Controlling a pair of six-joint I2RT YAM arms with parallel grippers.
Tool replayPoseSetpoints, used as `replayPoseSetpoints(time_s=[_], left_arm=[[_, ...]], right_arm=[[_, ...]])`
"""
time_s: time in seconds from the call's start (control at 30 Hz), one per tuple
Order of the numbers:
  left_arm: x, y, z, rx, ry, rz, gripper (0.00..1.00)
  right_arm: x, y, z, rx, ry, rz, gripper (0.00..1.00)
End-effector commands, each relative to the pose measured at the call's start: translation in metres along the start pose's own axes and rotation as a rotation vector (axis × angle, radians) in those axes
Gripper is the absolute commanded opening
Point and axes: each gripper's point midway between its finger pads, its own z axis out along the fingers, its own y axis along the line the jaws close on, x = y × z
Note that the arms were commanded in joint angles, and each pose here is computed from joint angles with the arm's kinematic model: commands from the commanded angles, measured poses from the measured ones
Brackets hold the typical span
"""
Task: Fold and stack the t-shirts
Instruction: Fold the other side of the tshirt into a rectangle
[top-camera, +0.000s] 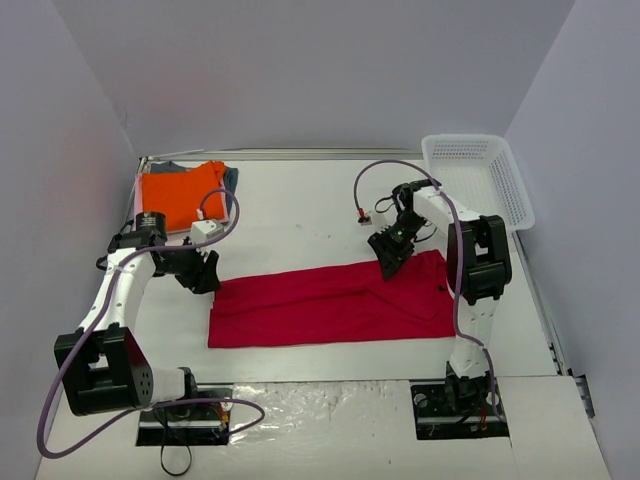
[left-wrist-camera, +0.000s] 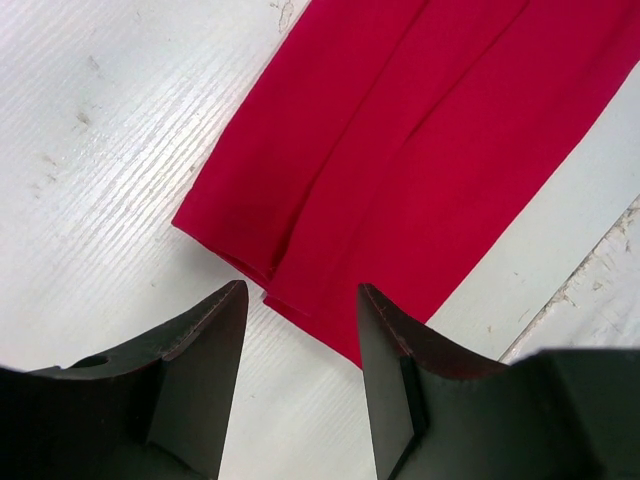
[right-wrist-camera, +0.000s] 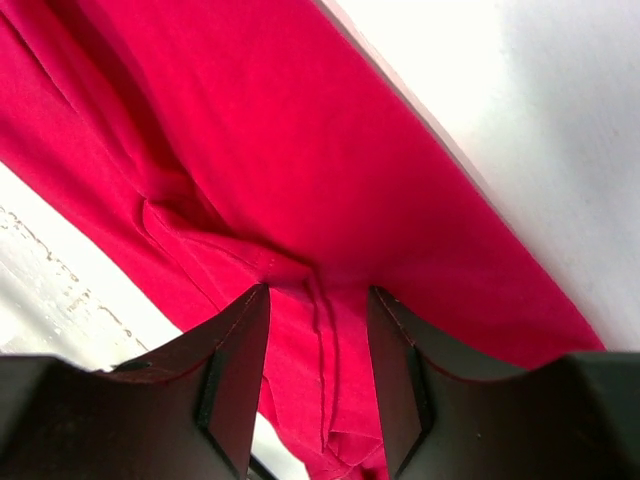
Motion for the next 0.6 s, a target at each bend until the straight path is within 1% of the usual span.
replayPoseSetpoints(time_s=[0.0, 0.1, 0.2, 0.3, 0.33, 0.4, 0.43, 0.47, 0.57], left_arm=[[-0.006, 0.001, -0.006, -0.014, -0.021, 0.001, 0.46], [-0.005, 0.001, -0.005, -0.015, -0.021, -0.002, 0.46], [-0.006, 0.001, -0.006, -0.016, -0.022, -0.001, 0.46], [-0.005, 0.0, -0.006, -0.017, -0.023, 0.0, 0.46], [-0.005, 0.001, -0.006, -0.017, -0.023, 0.001, 0.46], [-0.004, 0.0, -0.006, -0.021, -0.022, 0.003, 0.46], [-0.004, 0.001, -0.007, -0.025, -0.024, 0.006, 0.46], [-0.004, 0.001, -0.007, -0.028, -0.025, 0.007, 0.46], [-0.004, 0.0, -0.007, -0.031, -0.028, 0.012, 0.46]], right_arm=[[-0.004, 0.012, 0.0, -0.048, 0.01, -0.021, 0.38], [-0.002, 0.016, 0.001, -0.055, 0.014, -0.022, 0.33], [0.001, 0.021, 0.001, -0.059, 0.018, -0.029, 0.32], [0.002, 0.023, 0.001, -0.06, 0.019, -0.034, 0.23], [0.003, 0.024, 0.001, -0.061, 0.021, -0.031, 0.17], [0.004, 0.025, 0.0, -0.061, 0.021, -0.03, 0.09], [0.005, 0.027, 0.0, -0.059, 0.022, -0.032, 0.01], [0.005, 0.027, 0.0, -0.055, 0.023, -0.033, 0.0], [0.006, 0.033, -0.004, -0.048, 0.02, -0.036, 0.0]])
